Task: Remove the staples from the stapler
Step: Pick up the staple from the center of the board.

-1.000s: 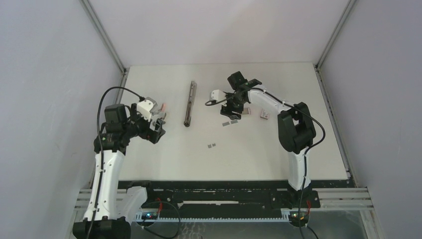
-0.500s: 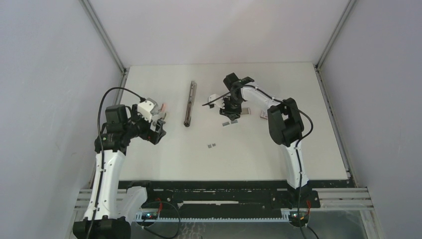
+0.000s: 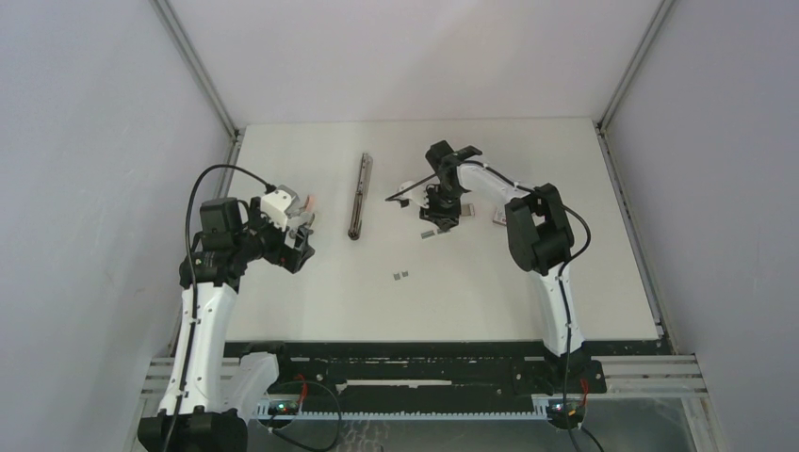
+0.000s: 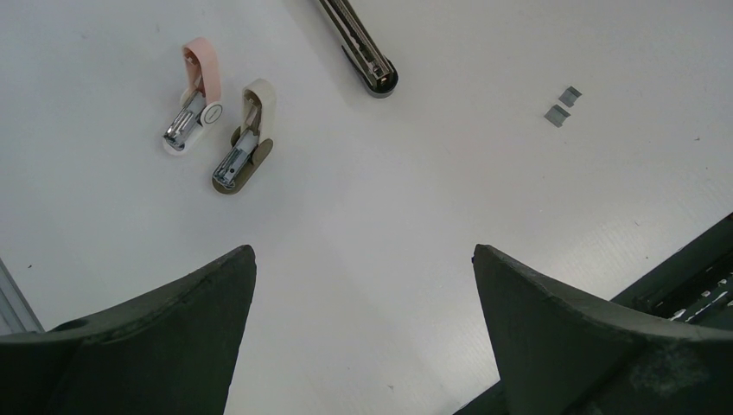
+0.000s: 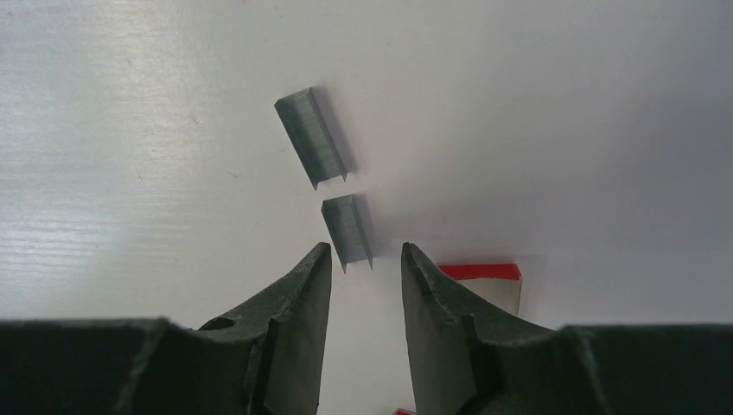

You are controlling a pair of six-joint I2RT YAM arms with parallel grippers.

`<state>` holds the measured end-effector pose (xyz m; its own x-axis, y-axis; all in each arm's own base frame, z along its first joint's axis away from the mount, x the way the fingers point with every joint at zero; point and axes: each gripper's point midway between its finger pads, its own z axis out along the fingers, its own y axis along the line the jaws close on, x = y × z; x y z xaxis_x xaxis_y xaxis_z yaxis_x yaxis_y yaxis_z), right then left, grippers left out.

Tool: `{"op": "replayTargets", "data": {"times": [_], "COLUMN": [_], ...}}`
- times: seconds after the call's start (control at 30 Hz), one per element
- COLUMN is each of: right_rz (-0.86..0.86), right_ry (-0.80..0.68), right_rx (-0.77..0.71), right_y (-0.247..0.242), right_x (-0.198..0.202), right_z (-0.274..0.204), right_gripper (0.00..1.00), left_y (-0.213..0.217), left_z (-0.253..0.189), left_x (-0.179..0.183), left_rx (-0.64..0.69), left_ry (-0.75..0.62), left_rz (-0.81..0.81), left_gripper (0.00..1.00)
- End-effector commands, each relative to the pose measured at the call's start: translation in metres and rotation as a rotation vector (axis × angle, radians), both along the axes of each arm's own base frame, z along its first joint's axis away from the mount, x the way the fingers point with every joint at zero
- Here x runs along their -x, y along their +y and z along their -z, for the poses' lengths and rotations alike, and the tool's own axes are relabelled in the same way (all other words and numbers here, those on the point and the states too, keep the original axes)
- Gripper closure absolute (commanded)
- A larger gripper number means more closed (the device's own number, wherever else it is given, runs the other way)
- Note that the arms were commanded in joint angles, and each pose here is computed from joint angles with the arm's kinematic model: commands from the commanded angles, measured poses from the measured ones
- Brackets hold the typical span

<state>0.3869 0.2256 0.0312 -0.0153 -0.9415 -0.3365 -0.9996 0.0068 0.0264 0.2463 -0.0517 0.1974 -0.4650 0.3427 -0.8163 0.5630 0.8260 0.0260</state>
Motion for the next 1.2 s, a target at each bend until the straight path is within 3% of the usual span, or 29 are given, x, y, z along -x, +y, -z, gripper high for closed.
{"op": "replayTargets", "data": {"times": [0.0,1.17], "right_rz": [0.007,-0.004], "right_ry": [-0.055,-0.057], "right_rx": [-0.02,0.018], "right_y": [0.005,0.011], "right_x": [-0.016,-0.016], "right_z": [-0.009,0.006], "right_gripper": [0.65,0.69], "left_y": [-0.001,-0.001], "left_z": [0.0,0.0], "left_x": [-0.004,-0.004], "left_rx": [0.0,0.001], "left_ry": [-0.034,-0.034], "left_rz": [0.022,0.021], "left_gripper": [0.0,0.0]}}
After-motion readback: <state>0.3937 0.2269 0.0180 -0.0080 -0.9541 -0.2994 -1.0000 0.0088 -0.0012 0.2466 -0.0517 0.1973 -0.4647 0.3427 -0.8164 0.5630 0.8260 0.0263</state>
